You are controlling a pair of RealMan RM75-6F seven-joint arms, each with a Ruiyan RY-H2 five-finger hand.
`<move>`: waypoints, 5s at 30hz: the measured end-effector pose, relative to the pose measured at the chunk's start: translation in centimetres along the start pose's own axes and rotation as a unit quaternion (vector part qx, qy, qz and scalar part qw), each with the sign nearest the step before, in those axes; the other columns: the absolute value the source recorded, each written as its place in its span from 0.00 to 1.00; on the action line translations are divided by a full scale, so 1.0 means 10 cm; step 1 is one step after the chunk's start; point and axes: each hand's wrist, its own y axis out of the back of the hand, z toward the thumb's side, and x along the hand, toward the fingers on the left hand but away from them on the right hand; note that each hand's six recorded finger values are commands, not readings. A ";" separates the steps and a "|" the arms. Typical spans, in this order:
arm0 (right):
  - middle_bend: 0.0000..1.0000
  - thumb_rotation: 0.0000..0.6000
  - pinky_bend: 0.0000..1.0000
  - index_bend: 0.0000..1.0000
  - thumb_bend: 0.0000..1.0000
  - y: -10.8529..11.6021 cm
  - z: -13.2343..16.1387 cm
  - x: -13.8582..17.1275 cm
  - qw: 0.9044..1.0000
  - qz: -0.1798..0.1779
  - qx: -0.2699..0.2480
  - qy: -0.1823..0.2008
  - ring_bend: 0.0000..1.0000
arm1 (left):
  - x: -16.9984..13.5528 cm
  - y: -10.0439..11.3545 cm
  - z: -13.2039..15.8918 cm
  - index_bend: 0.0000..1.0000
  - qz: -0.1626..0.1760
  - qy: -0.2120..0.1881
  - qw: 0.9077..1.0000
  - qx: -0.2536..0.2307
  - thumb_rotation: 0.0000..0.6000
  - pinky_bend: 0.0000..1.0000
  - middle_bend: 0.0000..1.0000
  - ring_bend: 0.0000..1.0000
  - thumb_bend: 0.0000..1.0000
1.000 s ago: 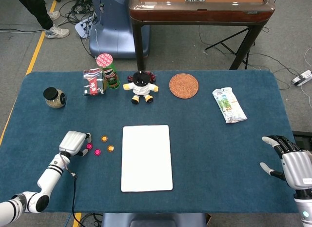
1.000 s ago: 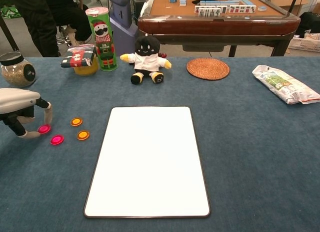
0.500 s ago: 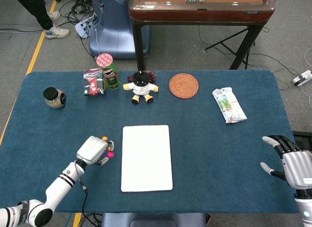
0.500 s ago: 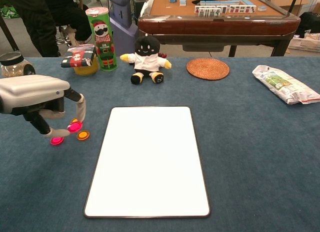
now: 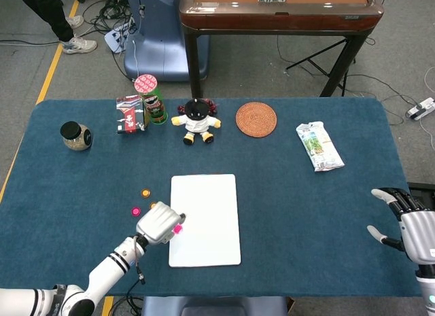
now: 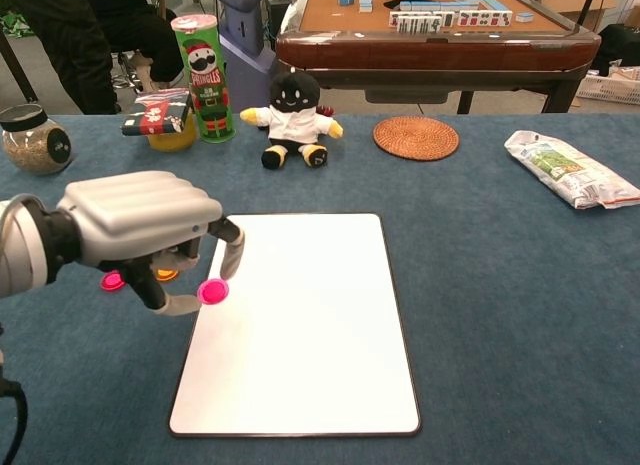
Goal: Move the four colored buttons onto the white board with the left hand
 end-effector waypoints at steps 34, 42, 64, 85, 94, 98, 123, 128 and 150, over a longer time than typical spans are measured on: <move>0.26 1.00 0.35 0.25 0.00 -0.02 -0.01 -0.01 1.000 0.006 0.002 -0.004 0.20 | -0.07 -0.27 -0.43 0.43 -0.021 0.075 0.997 0.016 1.00 1.00 1.00 1.00 0.32; 0.26 1.00 0.35 0.25 0.00 -0.04 0.00 -0.02 1.000 0.009 0.005 -0.005 0.20 | -0.08 -0.48 -0.79 0.44 -0.044 0.118 0.992 0.013 1.00 1.00 1.00 1.00 0.32; 0.26 1.00 0.35 0.25 0.00 -0.07 0.01 -0.03 1.000 0.015 0.008 -0.004 0.20 | -0.13 -0.67 -1.15 0.50 -0.056 0.161 0.985 0.007 1.00 1.00 1.00 1.00 0.32; 0.26 1.00 0.35 0.25 0.00 -0.07 0.01 -0.03 1.000 0.015 0.008 -0.005 0.20 | -0.14 -0.75 -1.21 0.52 -0.067 0.169 0.983 0.013 1.00 1.00 1.00 1.00 0.32; 0.26 1.00 0.35 0.25 0.00 -0.08 0.01 -0.04 1.000 0.016 0.010 -0.005 0.20 | -0.13 -0.76 -1.22 0.53 -0.067 0.170 0.983 0.011 1.00 1.00 1.00 1.00 0.32; 0.26 1.00 0.35 0.25 0.00 -0.08 0.01 -0.04 1.000 0.016 0.009 -0.005 0.20 | -0.12 -0.77 -1.22 0.54 -0.068 0.170 0.983 0.013 1.00 1.00 1.00 1.00 0.32; 0.26 1.00 0.35 0.25 0.00 -0.05 0.01 -0.03 1.000 0.013 0.007 -0.005 0.20 | -0.08 -0.67 -1.16 0.59 -0.051 0.165 0.985 0.011 1.00 1.00 1.00 1.00 0.32; 0.26 1.00 0.35 0.25 0.00 -0.04 0.00 -0.03 1.000 0.011 0.006 -0.006 0.20 | -0.08 -0.58 -1.14 0.60 -0.043 0.163 0.986 0.006 1.00 1.00 1.00 1.00 0.32; 0.26 1.00 0.35 0.25 0.00 -0.01 -0.02 -0.02 1.000 0.009 -0.001 -0.005 0.20 | 0.27 0.03 -0.24 0.59 -0.006 0.081 0.997 0.006 1.00 1.00 1.00 1.00 0.32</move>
